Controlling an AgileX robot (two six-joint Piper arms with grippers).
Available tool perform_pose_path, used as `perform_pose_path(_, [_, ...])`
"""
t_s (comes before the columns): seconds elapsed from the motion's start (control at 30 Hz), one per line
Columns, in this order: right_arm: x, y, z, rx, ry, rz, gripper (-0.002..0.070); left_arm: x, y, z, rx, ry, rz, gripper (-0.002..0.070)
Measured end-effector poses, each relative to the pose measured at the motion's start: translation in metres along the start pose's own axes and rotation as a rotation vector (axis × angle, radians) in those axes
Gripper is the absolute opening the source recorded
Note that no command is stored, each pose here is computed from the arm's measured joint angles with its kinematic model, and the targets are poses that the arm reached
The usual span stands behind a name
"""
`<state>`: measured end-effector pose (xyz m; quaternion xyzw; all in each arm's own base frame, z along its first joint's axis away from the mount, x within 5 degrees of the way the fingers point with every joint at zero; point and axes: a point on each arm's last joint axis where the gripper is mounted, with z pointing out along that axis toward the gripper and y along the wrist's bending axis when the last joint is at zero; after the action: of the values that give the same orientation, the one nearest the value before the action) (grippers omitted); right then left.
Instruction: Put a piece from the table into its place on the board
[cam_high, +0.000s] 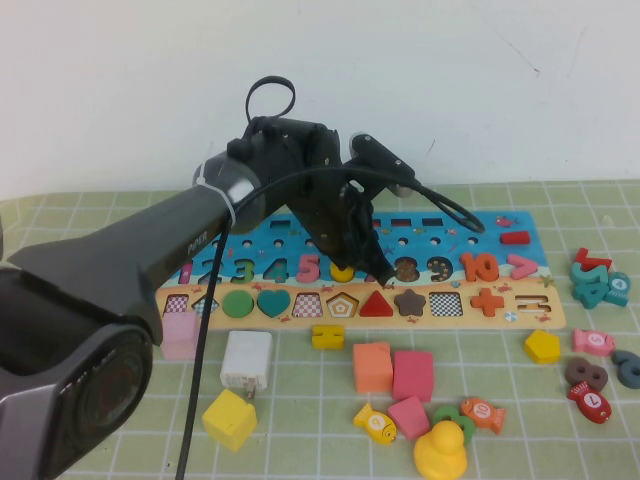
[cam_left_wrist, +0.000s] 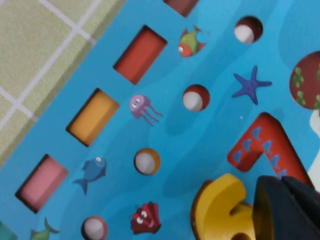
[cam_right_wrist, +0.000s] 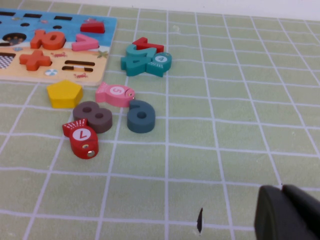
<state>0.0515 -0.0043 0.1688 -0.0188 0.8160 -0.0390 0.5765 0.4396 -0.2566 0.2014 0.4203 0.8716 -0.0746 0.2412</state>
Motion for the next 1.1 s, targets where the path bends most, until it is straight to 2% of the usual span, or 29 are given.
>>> perform_pose_path(0.7, [0.000, 0.000, 0.000, 0.000, 0.000, 0.000, -0.0001, 0.002, 0.004, 0.004, -0.038, 0.008, -0.122, -0.0001])
perform_pose_path(0.93, [0.000, 0.000, 0.000, 0.000, 0.000, 0.000, -0.0001, -0.014, 0.009, -0.012, -0.054, -0.045, -0.187, -0.0001])
perform_pose_path(1.1, [0.000, 0.000, 0.000, 0.000, 0.000, 0.000, -0.0001, -0.019, 0.010, -0.018, -0.061, -0.060, -0.188, -0.0001])
